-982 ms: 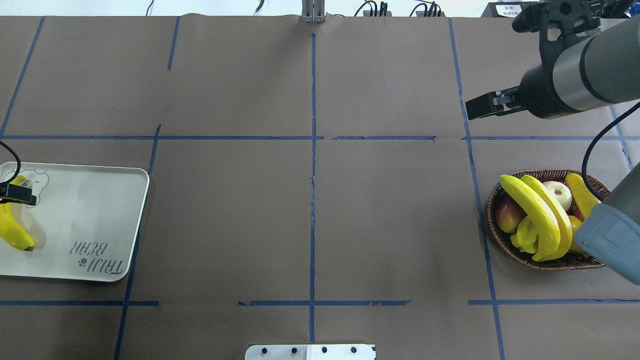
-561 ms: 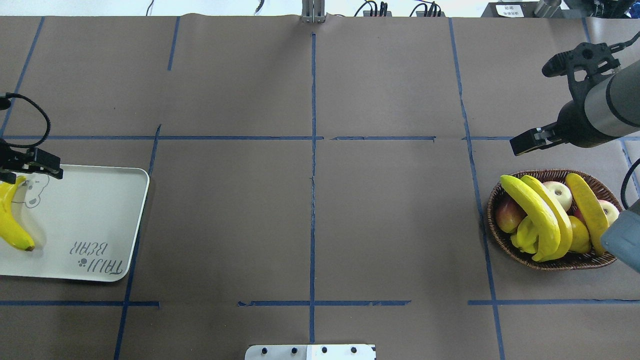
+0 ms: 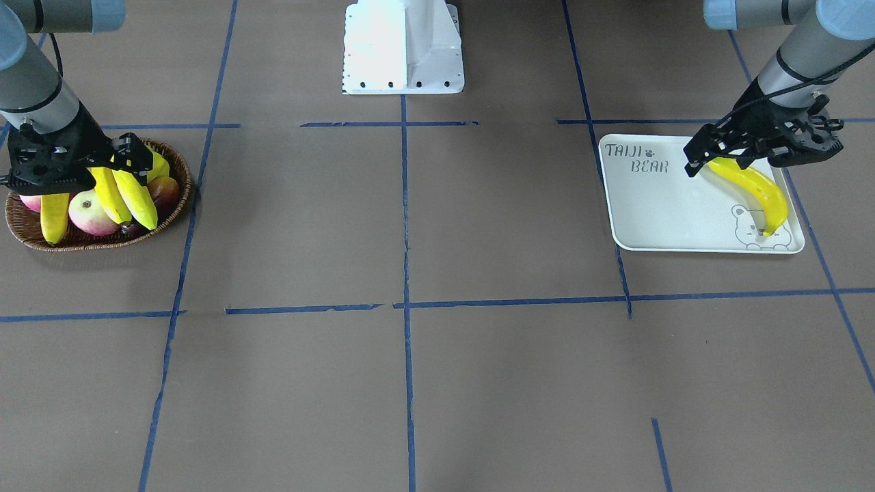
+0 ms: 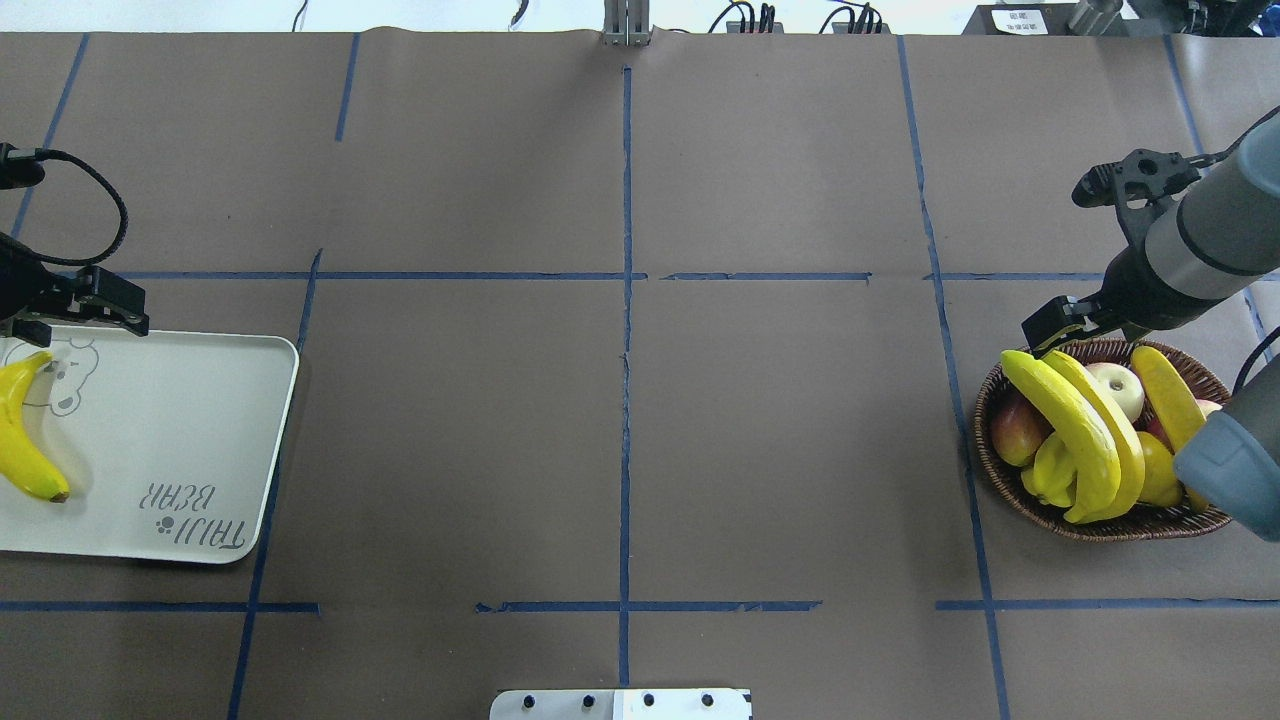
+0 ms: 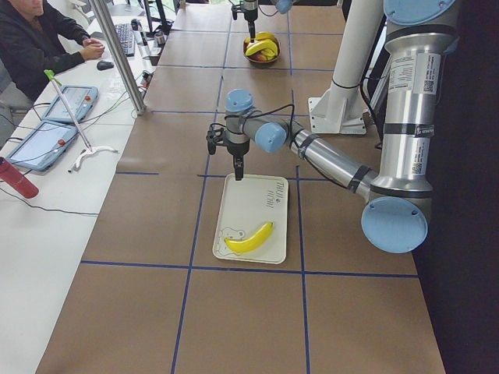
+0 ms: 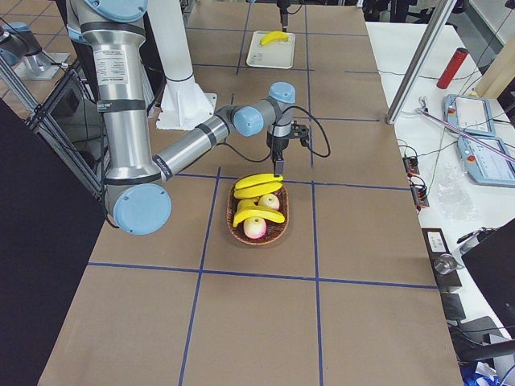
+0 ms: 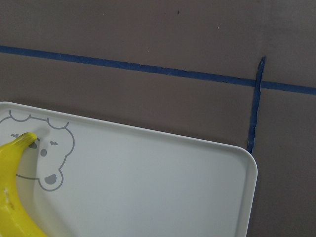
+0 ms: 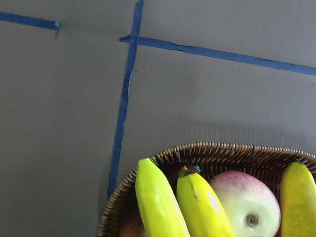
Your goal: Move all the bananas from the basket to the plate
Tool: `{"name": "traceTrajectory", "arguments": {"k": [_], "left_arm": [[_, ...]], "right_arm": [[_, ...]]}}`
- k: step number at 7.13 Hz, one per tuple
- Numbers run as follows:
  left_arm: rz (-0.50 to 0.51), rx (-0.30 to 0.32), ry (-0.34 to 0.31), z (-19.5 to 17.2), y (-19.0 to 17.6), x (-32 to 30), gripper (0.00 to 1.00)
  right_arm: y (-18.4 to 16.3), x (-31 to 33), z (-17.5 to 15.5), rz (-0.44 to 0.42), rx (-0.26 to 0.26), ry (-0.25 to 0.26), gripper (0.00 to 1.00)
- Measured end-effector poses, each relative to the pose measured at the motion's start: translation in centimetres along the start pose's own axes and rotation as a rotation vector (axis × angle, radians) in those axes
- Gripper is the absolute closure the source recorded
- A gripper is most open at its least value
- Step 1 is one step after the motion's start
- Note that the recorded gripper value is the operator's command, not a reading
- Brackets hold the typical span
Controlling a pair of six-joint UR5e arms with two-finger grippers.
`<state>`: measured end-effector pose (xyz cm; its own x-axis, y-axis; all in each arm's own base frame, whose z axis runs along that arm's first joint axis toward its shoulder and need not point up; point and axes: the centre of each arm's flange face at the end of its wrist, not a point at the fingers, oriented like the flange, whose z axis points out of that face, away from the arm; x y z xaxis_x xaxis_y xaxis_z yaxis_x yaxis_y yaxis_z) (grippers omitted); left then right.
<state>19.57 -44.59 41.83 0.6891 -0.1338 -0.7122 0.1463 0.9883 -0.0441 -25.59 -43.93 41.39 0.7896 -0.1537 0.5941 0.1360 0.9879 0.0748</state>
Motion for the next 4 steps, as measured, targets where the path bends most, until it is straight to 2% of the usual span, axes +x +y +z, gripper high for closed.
{"name": "traceTrajectory", "arguments": {"k": [3, 4], "left_arm": [[0.005, 0.003, 0.009, -0.5, 0.0, 0.5, 0.0], [0.006, 0.004, 0.012, -0.6, 0.1, 0.6, 0.0]], "right_arm": [[1.6, -2.7, 3.1, -0.056, -0.046, 0.078, 0.02], [2.0, -3.1, 3.8, -0.066, -0.063, 0.118, 0.07]]}}
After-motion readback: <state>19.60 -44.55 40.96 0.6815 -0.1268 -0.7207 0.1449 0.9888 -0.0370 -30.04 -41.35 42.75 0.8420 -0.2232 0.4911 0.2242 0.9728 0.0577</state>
